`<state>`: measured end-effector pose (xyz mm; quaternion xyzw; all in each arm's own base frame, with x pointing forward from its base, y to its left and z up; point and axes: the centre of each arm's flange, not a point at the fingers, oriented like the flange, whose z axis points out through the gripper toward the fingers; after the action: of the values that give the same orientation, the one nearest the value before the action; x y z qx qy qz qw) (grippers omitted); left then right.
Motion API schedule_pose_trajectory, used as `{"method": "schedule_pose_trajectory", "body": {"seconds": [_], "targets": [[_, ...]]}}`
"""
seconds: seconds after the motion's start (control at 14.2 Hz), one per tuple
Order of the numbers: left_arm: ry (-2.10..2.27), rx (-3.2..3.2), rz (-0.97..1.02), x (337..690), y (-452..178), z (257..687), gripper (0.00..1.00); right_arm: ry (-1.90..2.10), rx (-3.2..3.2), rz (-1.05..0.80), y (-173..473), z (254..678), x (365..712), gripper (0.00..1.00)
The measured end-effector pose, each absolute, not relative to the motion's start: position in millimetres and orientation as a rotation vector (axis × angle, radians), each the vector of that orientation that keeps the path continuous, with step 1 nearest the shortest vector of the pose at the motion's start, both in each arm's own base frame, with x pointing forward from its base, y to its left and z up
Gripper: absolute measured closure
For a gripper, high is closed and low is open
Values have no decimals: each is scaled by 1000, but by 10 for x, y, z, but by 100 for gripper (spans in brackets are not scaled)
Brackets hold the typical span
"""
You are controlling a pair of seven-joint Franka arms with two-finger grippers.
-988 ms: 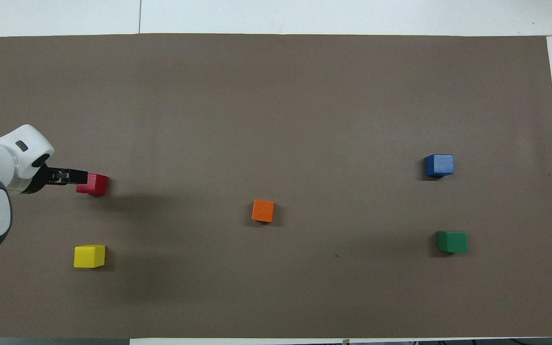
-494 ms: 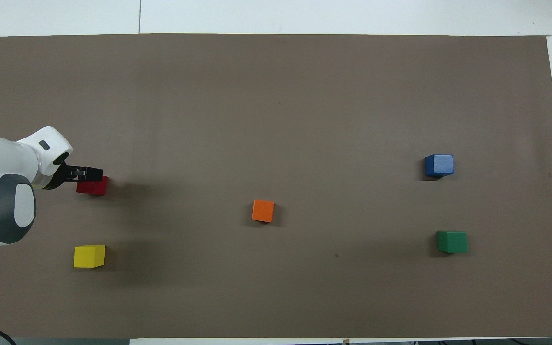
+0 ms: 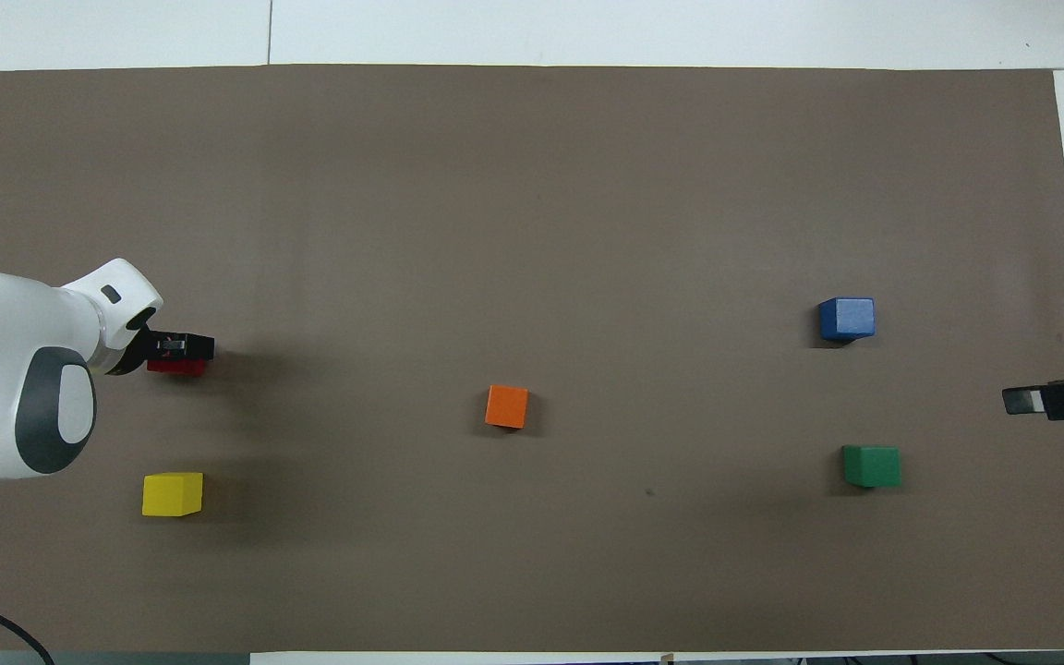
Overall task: Transfer red block to right arm and stack on blue block
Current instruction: 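Grasp the red cube with the left gripper, then lift the red cube with the left gripper while the right gripper approaches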
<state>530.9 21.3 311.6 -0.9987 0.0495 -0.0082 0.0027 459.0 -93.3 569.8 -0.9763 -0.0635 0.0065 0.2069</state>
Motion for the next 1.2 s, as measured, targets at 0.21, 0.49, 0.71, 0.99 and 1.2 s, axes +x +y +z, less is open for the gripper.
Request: {"method": "schedule_pose_trajectory", "body": {"seconds": [0.21, 0.49, 0.71, 0.99, 1.2], "targets": [[136, -3136, 12, 5275, 212, 3064, 26, -185, -2475, -42, -1114, 5394, 4440, 0], [-21, -3142, 212, 5368, 136, 3465, 46, -222, -2199, -48, -1156, 5051, 4199, 0], [-201, -3180, 340, 5468, -332, 4729, 46, -243, -1972, -3, -1203, 4734, 4034, 0], [-610, -3266, 378, 4933, -1158, 6170, 46, -205, -1632, 38, -1255, 4351, 4025, 0], [-866, -3205, 385, 4311, -2029, 6610, 46, -197, -1382, 7, -1111, 4015, 4044, 0]]}}
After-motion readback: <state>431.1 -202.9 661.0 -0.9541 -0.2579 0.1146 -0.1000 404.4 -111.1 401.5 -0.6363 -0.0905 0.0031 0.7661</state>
